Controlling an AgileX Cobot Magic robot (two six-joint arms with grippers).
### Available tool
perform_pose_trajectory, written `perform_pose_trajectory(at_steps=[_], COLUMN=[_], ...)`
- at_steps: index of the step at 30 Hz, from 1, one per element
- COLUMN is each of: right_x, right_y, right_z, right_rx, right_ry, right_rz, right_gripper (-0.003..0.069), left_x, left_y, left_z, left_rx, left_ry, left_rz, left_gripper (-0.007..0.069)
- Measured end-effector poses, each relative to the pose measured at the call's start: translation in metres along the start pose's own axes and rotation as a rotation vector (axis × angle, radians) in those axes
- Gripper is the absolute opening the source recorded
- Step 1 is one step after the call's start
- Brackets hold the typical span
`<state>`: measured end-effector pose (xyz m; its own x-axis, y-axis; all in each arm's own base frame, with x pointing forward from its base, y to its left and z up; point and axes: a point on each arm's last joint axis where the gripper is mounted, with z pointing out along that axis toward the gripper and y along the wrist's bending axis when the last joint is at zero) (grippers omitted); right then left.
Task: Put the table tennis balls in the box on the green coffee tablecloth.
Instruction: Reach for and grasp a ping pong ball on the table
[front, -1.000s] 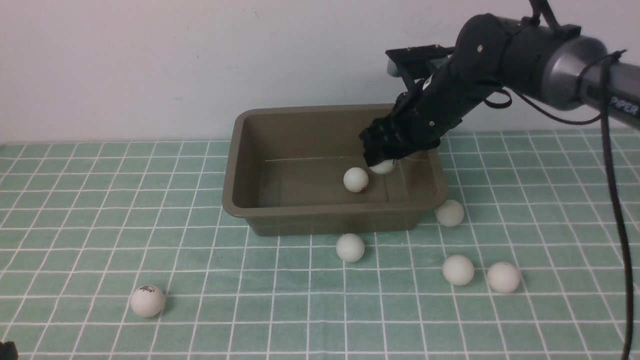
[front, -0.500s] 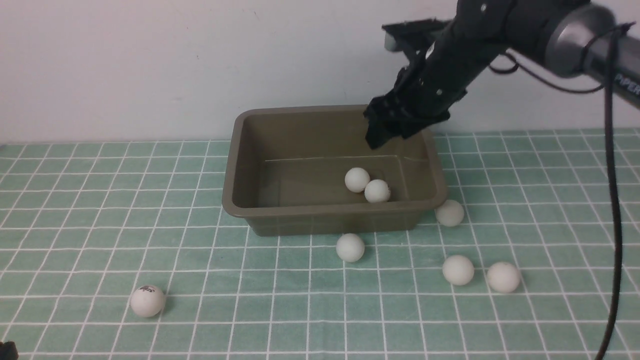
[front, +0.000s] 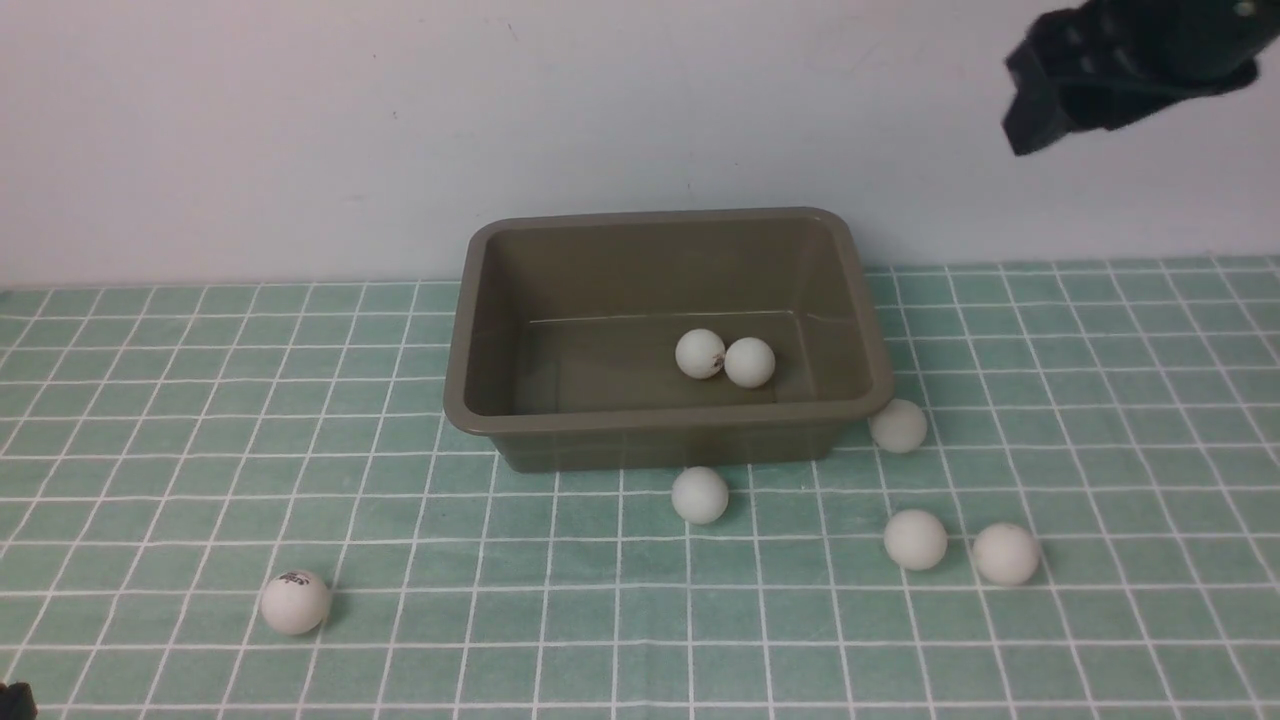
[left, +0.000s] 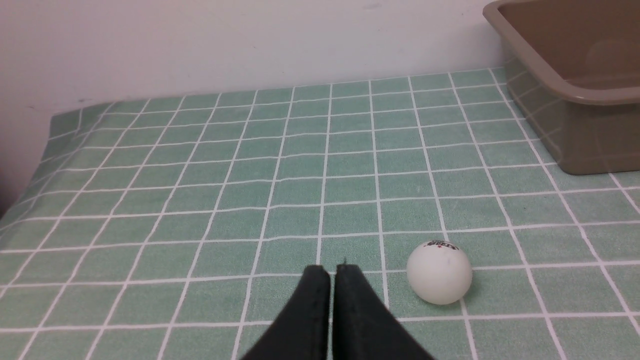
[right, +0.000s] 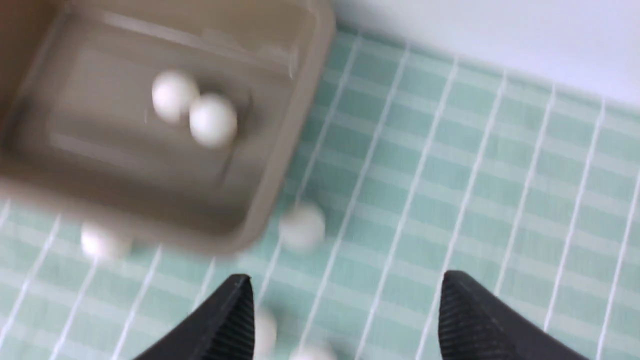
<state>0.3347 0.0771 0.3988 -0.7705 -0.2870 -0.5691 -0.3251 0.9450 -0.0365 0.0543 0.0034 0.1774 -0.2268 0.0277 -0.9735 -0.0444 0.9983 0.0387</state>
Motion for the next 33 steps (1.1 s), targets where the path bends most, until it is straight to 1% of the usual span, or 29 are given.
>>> perform_pose_trajectory(at_steps=[1,3,7,10,11,13,16,22,33], right_x=[0.012,0.038,0.086,0.104,0.103,0.119,0.126,0.126,0.135], right_y=[0.001,0.005,0.012,0.014,0.014,0.015,0.014,0.013,0.011], right_z=[-0.006,0.000,0.036,0.058,0.058,0.076,0.086,0.106,0.153], right_rx=[0.000,-0.020,-0.075,-0.078,-0.076,-0.070,-0.060,-0.047,-0.044], right_ry=[0.014,0.085,0.249,0.266,0.257,0.244,0.209,0.164,0.245], right_rz=[0.002,0.011,0.021,0.031,0.031,0.040,0.037,0.032,0.029], right_gripper=[0.0447,0.0447,0.0447,0.0449,0.0449,0.0448,0.0448,0.0448,0.0448], left_x=[0.000,0.000,0.000,0.000,0.000,0.000,0.000,0.000,0.000], left_y=[0.000,0.000,0.000,0.000,0.000,0.000,0.000,0.000,0.000], left_z=[0.000,0.000,0.000,0.000,0.000,0.000,0.000,0.000,0.000], left_rx=[0.000,0.000,0.000,0.000,0.000,0.000,0.000,0.000,0.000], left_ry=[0.000,0.000,0.000,0.000,0.000,0.000,0.000,0.000,0.000], left_rz=[0.000,0.000,0.000,0.000,0.000,0.000,0.000,0.000,0.000], left_gripper=[-0.0004,-0.0004,-0.0004,-0.0004,-0.0004,-0.0004,-0.0004,-0.0004,-0.0004])
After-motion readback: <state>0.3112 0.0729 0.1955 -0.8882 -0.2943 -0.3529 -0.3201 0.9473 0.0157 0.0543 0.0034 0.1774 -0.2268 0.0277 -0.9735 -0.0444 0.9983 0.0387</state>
